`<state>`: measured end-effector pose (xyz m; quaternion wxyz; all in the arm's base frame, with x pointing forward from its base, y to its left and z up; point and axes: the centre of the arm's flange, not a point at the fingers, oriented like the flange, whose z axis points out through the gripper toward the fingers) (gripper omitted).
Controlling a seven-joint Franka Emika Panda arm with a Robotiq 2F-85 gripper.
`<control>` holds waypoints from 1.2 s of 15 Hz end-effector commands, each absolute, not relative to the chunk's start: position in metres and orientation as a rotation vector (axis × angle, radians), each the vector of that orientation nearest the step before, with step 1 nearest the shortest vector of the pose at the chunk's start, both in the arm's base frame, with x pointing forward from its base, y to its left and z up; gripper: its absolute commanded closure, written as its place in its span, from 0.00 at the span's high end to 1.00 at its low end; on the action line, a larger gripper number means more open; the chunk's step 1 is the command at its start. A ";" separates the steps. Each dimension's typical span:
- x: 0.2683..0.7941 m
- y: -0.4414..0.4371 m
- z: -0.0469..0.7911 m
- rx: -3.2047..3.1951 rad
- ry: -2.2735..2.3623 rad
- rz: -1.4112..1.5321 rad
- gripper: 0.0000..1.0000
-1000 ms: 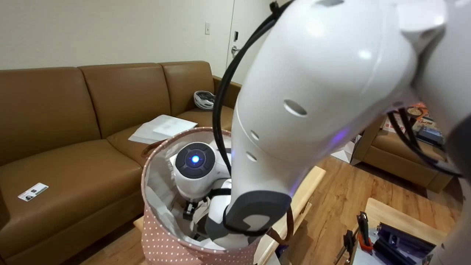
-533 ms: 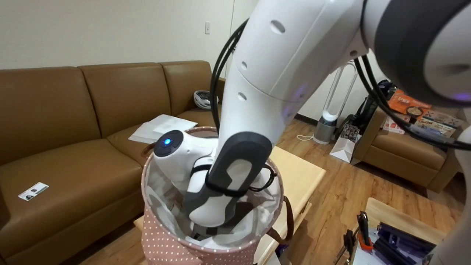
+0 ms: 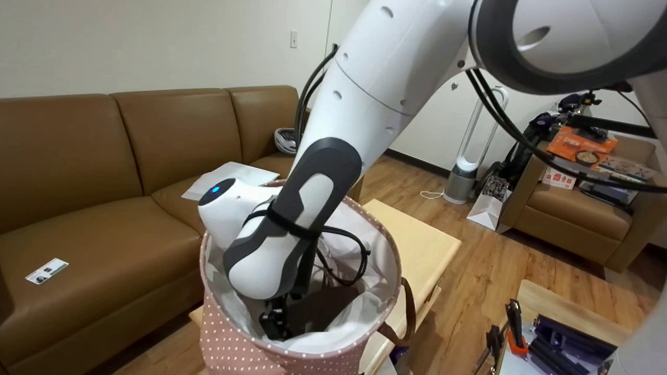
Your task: Remove the green hat from the basket and put it on the table
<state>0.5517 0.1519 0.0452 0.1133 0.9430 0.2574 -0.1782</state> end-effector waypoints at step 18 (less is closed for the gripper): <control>0.585 0.111 0.056 2.952 0.634 -0.057 0.38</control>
